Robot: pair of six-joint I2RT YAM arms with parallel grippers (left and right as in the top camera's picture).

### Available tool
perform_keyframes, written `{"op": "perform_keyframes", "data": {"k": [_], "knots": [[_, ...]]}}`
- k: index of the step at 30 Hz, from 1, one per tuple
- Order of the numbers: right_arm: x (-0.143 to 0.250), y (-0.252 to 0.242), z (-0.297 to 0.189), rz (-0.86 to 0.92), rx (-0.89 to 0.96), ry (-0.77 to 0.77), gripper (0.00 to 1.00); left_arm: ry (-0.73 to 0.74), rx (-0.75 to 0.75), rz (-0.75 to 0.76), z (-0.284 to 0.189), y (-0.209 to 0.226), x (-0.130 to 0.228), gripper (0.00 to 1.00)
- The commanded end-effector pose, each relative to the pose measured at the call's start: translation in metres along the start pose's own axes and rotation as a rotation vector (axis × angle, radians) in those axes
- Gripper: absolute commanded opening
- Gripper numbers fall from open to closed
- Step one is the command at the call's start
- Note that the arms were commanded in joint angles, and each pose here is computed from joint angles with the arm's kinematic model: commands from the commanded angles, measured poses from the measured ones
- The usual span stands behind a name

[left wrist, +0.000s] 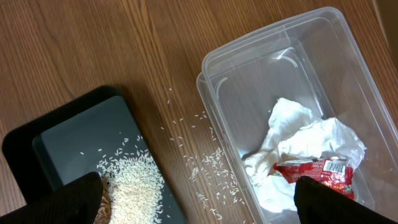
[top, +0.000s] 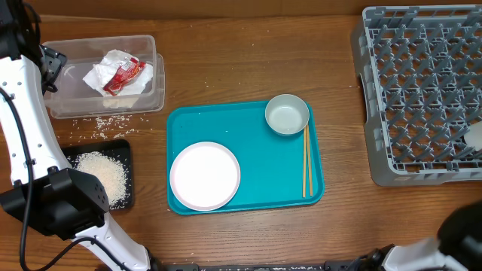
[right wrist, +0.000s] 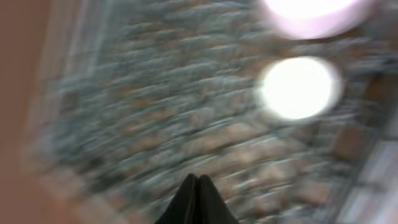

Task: Sort waste into correct bins and load items into the dishwasher
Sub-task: 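Reach the right gripper back to the saucer on the tray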

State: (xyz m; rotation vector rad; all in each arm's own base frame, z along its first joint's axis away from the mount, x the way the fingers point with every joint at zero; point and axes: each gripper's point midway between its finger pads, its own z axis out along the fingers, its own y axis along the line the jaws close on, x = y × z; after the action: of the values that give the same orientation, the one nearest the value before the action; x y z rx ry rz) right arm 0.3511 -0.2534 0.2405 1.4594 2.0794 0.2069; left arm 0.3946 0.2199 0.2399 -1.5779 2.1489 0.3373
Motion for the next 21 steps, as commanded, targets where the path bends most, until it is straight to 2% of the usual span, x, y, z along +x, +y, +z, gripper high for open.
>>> {"op": "perform_keyframes", "data": {"k": [1, 2, 3, 4, 7, 9, 10, 11, 12, 16, 18, 21], "knots": [[0.050, 0.097, -0.070, -0.213, -0.467, 0.134, 0.31, -0.028, 0.010, -0.022, -0.012, 0.002, -0.003, 1.00], [0.066, 0.113, -0.082, -0.286, -0.554, 0.173, 0.53, -0.028, 0.010, -0.023, -0.012, 0.002, -0.003, 1.00], [0.082, 0.125, -0.091, -0.345, -0.619, 0.209, 0.82, -0.028, 0.010, -0.022, -0.012, 0.002, -0.003, 1.00], [0.099, 0.137, -0.098, -0.399, -0.680, 0.253, 0.98, -0.028, 0.010, -0.022, -0.012, 0.002, -0.003, 1.00], [0.153, 0.163, -0.122, -0.479, -0.844, 0.430, 1.00, -0.028, 0.010, -0.023, -0.012, 0.002, -0.003, 1.00], [0.186, 0.173, -0.142, -0.489, -0.936, 0.566, 0.88, -0.028, 0.010, -0.022, -0.012, 0.002, -0.003, 1.00], [0.201, 0.180, -0.149, -0.514, -0.968, 0.608, 0.78, -0.028, 0.010, -0.023, -0.012, 0.002, -0.003, 1.00], [0.210, 0.185, -0.150, -0.548, -0.970, 0.611, 0.73, -0.028, 0.010, -0.022, -0.012, 0.002, -0.003, 1.00], [0.216, 0.188, -0.146, -0.576, -0.951, 0.599, 0.74, -0.028, 0.010, -0.022, -0.012, 0.002, -0.003, 1.00], [0.245, 0.186, -0.102, -0.740, -0.642, 0.447, 0.98, -0.027, 0.010, -0.023, -0.012, 0.002, -0.003, 1.00], [0.260, 0.178, -0.077, -0.805, -0.430, 0.346, 1.00, -0.027, 0.011, -0.022, -0.012, 0.002, -0.003, 1.00], [0.285, 0.173, -0.052, -0.868, -0.239, 0.246, 1.00, -0.028, 0.011, -0.022, -0.012, 0.002, -0.003, 1.00]]}}
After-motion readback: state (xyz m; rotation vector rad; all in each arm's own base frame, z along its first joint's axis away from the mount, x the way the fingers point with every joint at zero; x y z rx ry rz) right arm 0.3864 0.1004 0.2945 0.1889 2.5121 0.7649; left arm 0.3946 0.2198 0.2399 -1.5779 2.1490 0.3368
